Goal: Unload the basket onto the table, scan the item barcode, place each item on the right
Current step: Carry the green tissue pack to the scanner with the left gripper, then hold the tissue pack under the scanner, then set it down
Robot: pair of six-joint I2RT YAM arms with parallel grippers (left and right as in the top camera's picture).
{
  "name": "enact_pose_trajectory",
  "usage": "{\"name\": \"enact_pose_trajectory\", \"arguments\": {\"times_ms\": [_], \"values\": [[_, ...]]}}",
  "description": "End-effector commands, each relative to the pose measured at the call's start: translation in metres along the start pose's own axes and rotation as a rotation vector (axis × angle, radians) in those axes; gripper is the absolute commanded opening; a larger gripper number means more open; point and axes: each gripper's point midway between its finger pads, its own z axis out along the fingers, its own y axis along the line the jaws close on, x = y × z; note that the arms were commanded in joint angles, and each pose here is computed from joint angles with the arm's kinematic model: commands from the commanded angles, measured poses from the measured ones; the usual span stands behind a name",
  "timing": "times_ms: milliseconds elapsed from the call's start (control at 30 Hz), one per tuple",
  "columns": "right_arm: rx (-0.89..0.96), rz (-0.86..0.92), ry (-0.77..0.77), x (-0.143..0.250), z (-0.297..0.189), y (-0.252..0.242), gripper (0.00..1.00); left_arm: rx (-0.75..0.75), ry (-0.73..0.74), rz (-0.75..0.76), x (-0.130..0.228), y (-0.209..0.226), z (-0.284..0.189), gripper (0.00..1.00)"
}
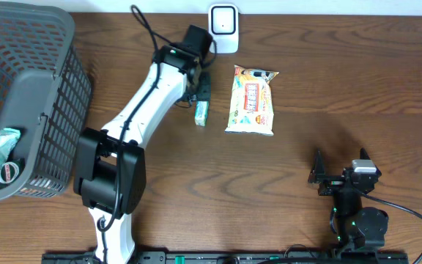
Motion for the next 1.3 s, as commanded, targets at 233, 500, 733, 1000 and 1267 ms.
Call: {"name": "enact_pose_trajectory", "arguments": {"times_ms": [233,500,733,1000,1267], "values": [[0.008,-0.007,0.002,0.001,0.0,-0.002,0.99,-0.048,0.078,-0.105,0.024,0.017,0.014,0.2],[0.008,-0.007,0.002,0.001,0.0,-0.002,0.99,-0.032,0.086,-0.187,0.039,0.018,0.045,0.14],[0.008,-0.007,0.002,0.001,0.0,-0.002,0.99,0.199,0.04,-0.151,0.03,-0.037,0.053,0.13],[0.008,-0.007,0.002,0.001,0.0,-0.002,0.99,0.261,-0.028,-0.089,0.028,-0.078,0.05,0.13],[0.008,-0.007,0.002,0.001,0.0,-0.002,0.99,0.229,-0.019,-0.105,0.016,-0.052,0.012,0.23]]}}
